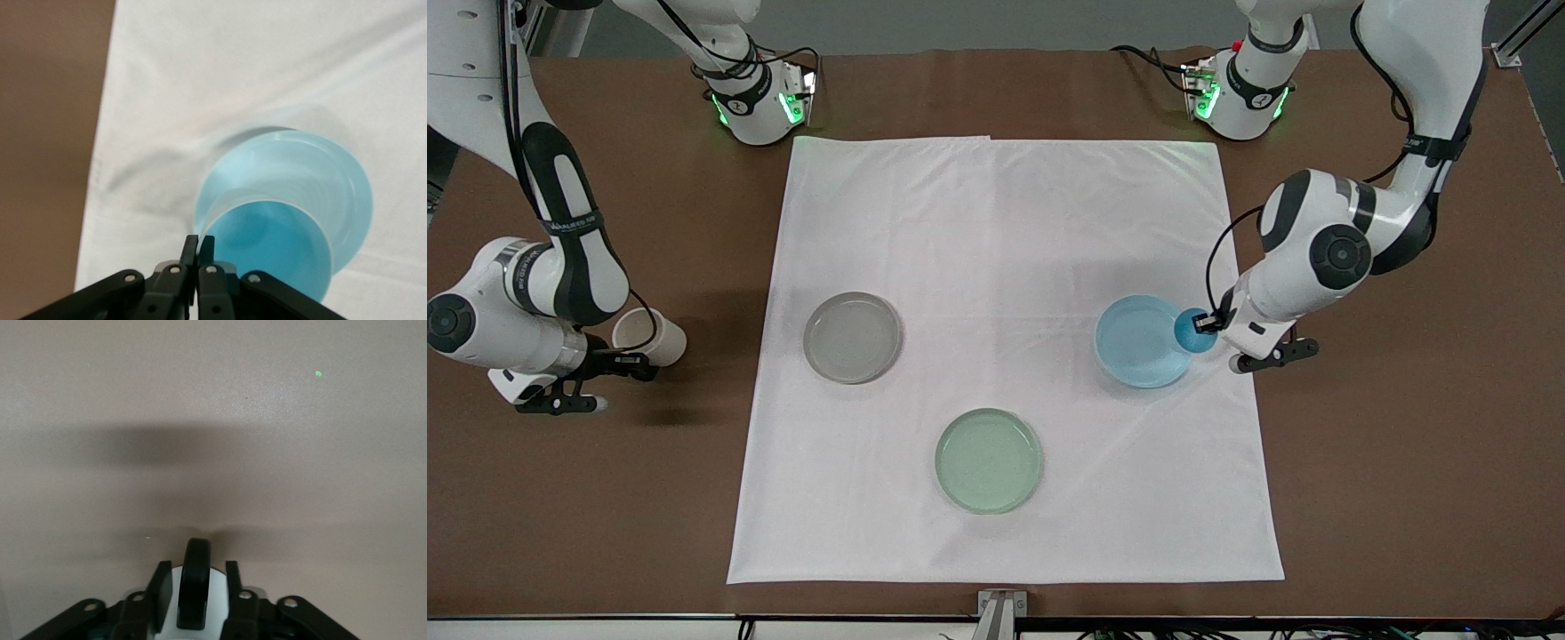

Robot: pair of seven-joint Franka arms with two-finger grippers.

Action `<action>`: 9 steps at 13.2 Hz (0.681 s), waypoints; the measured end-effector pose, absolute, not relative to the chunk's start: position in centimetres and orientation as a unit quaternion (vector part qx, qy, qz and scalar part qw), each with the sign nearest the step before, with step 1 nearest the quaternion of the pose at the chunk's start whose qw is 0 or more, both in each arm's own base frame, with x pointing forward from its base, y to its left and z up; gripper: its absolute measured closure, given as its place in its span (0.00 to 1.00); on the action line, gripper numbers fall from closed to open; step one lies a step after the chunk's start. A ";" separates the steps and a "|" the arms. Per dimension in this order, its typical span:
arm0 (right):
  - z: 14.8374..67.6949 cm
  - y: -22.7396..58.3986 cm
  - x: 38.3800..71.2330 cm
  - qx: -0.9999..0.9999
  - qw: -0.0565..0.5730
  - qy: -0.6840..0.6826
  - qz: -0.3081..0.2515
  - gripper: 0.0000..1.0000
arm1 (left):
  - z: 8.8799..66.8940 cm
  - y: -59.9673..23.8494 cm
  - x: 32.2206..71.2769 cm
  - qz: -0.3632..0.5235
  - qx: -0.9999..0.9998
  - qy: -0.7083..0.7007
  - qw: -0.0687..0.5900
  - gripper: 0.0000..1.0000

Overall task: Place blue cup in blue plate and white mug in gray plate
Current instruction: 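Carry the blue cup onto the blue plate with the left gripper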

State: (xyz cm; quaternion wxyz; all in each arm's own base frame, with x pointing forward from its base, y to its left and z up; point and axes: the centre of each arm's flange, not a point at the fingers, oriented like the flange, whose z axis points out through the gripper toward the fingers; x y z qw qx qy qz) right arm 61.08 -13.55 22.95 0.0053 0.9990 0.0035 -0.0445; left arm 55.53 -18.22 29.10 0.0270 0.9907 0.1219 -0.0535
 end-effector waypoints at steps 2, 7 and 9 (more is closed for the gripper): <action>23.0 -13.6 61.1 0.999 0.005 0.004 -0.044 0.70 | 28.0 -20.1 55.2 -0.050 0.990 0.125 0.033 0.97; 23.0 -13.5 61.2 0.999 0.006 0.003 -0.042 0.81 | 25.0 -20.7 55.1 -0.053 0.988 0.143 0.029 0.89; 23.4 -13.3 61.4 0.999 0.005 0.005 -0.038 0.81 | 24.3 -21.4 54.8 -0.058 0.986 0.152 0.027 0.83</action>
